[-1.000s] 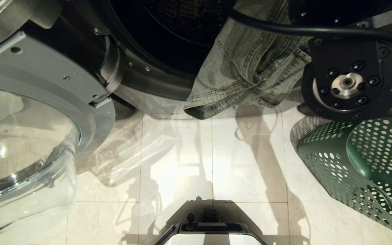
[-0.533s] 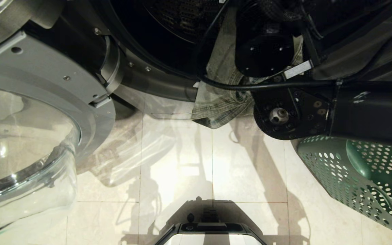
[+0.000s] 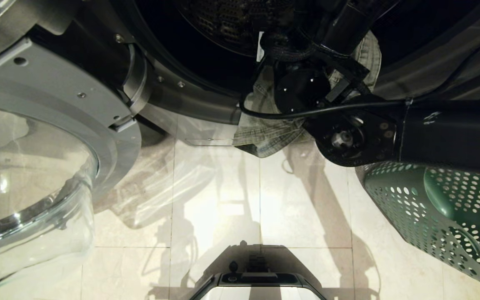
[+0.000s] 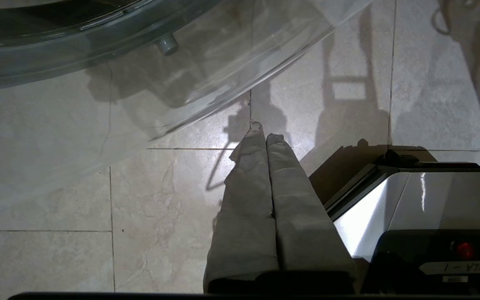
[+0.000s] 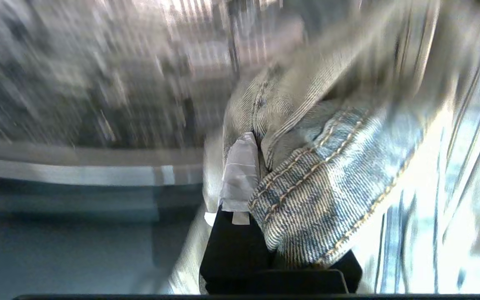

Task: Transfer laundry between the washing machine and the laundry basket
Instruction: Pick a cloth and place it into the basket

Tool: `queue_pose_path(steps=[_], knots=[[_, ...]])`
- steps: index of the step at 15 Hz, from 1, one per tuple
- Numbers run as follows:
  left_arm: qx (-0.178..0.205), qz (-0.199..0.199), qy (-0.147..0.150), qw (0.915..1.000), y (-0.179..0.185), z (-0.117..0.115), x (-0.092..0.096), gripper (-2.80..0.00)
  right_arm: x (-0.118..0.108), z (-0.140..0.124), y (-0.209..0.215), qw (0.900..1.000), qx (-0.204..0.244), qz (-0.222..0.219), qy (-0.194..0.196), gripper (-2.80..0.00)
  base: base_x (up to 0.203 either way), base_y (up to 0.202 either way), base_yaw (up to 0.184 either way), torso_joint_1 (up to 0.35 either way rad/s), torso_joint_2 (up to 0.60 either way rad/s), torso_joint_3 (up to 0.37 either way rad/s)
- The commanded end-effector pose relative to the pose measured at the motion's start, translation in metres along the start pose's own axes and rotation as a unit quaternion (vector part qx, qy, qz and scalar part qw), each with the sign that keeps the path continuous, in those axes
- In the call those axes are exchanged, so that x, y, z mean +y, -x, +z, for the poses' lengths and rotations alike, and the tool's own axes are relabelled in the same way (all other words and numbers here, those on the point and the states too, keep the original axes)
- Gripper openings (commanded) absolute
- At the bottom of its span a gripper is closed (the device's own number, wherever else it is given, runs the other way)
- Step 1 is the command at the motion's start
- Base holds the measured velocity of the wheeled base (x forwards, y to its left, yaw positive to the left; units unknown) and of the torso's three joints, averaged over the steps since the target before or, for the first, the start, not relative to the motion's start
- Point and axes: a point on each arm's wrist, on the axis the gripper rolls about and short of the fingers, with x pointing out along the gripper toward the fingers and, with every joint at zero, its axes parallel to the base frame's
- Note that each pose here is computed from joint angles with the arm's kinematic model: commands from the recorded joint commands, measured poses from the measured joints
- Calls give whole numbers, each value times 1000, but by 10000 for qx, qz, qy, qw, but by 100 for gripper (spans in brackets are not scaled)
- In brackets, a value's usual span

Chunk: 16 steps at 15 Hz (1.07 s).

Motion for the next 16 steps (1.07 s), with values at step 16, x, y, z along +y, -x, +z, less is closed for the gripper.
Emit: queue_pose_path(steps=[16], knots=[[-6,4,-2,10000,0,0,0,-280,-14,13,17,9937,938,-104,605,-280,0,0,0,81,2,89]])
